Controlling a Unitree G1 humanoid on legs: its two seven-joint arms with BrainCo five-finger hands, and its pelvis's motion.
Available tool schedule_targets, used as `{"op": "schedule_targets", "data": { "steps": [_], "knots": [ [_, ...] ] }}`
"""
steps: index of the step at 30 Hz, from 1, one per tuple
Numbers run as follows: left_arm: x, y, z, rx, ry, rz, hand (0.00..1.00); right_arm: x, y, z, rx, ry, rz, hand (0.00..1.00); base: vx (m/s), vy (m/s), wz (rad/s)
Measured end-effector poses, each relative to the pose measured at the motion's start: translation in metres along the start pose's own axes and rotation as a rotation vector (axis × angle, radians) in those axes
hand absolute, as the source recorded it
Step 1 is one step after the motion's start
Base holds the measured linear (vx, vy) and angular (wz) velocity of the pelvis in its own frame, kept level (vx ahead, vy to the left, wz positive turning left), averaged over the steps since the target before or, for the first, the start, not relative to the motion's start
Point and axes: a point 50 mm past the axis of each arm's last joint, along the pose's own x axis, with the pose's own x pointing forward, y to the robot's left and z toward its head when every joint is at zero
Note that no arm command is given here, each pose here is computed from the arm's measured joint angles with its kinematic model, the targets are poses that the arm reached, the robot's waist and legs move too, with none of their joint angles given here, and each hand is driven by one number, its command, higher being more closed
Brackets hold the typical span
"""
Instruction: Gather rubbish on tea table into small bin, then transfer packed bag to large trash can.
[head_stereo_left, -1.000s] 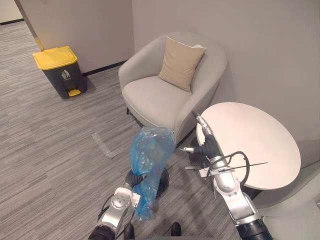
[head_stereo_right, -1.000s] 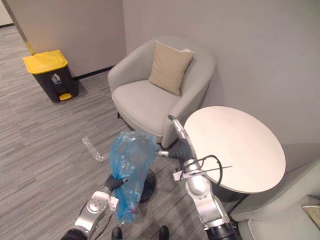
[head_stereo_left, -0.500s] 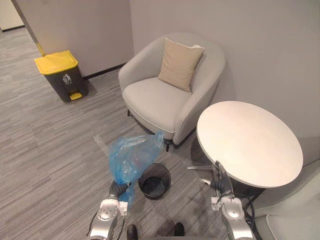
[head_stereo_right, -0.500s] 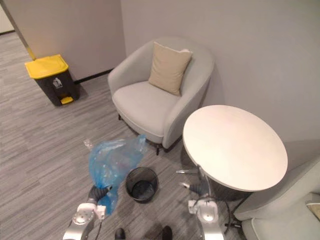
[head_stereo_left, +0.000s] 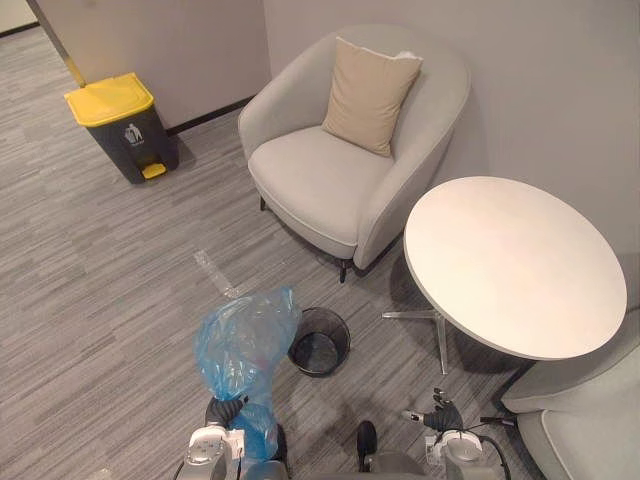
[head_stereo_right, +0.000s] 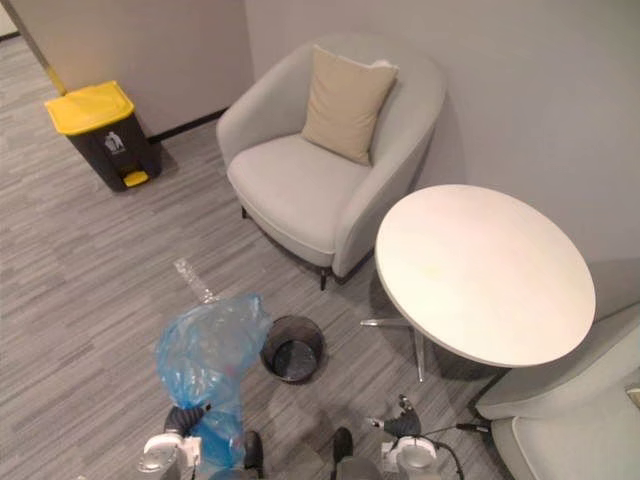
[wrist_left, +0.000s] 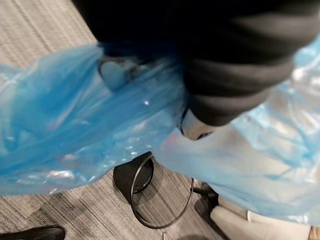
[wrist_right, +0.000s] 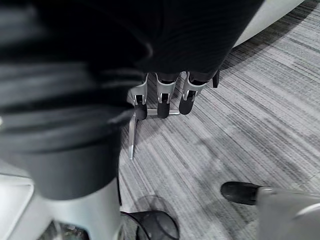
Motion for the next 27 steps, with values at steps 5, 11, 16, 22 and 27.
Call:
{"op": "schedule_targets", "data": {
  "steps": [5,11,16,22,27],
  "knots": [
    [-0.001,-0.004,0.019,-0.036,-0.092,0.004,1.0,-0.002,0.012,0.003,-0.014,-0.016,0.035,0.0,0.03,-0.058,0.68],
    [-0.004,-0.03,0.015,-0.093,-0.073,-0.042,1.0,0.005,0.009,0.034,0.012,-0.118,0.009,0.0,-0.13,-0.091,0.38],
    [-0.002,-0.041,0.026,-0.079,-0.104,-0.084,1.0,0.003,0.009,0.027,0.033,-0.094,-0.014,0.0,-0.15,-0.014,0.82],
    [0.001,-0.038,0.022,-0.021,-0.08,-0.105,1.0,0.001,0.012,0.016,0.03,-0.053,-0.006,0.0,-0.07,0.187,0.57],
    [0.0,-0.032,0.018,-0.001,-0.072,-0.098,1.0,0.0,0.017,0.01,0.03,-0.024,0.007,0.0,0.01,0.155,0.28]
  ]
}}
